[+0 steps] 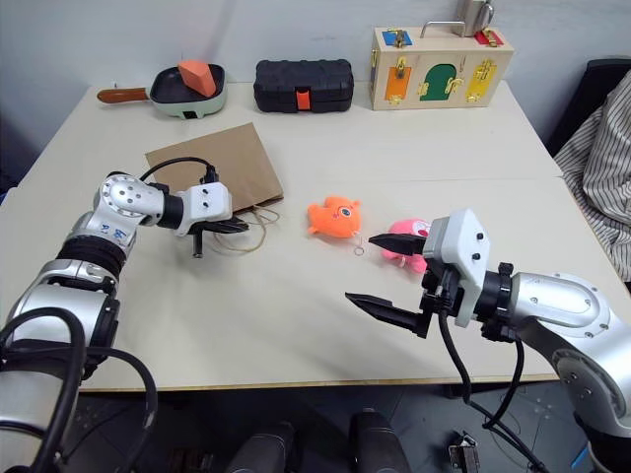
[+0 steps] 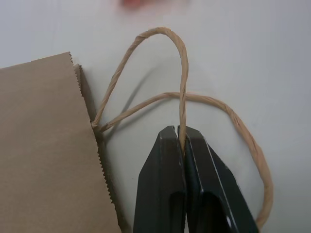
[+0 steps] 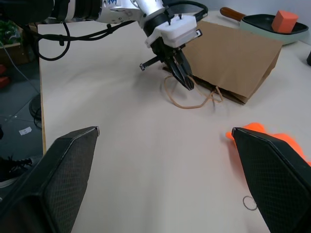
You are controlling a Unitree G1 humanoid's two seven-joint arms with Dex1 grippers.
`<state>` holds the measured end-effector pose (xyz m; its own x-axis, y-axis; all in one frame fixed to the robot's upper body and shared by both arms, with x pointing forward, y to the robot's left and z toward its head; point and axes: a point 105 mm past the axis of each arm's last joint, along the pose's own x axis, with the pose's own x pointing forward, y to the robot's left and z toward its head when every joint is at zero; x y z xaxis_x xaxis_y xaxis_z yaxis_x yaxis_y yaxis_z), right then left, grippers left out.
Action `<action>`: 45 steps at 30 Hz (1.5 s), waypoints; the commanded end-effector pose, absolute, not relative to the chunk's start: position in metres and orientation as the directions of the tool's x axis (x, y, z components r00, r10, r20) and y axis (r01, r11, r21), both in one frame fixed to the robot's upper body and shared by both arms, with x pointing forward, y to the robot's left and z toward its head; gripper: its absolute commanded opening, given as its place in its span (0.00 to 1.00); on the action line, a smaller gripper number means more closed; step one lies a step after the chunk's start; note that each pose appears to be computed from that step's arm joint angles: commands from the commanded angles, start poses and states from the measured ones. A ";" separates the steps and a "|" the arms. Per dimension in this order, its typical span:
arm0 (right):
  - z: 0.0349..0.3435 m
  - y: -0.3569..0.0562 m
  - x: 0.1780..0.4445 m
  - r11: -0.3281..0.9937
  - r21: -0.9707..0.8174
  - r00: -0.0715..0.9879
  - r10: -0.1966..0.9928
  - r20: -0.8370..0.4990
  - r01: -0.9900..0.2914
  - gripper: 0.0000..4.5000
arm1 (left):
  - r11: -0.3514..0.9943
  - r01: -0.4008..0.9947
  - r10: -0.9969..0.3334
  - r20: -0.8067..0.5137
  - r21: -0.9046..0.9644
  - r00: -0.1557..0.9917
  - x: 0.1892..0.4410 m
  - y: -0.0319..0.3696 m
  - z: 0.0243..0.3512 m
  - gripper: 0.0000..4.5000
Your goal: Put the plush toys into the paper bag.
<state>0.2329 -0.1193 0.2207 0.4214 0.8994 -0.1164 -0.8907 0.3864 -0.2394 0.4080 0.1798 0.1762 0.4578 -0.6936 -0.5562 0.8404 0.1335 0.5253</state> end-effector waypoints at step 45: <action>0.140 -0.002 0.312 0.435 -0.174 0.444 0.896 -0.012 -0.883 0.01 | 0.117 0.992 -0.979 -0.172 -0.049 0.107 0.285 0.057 0.221 0.00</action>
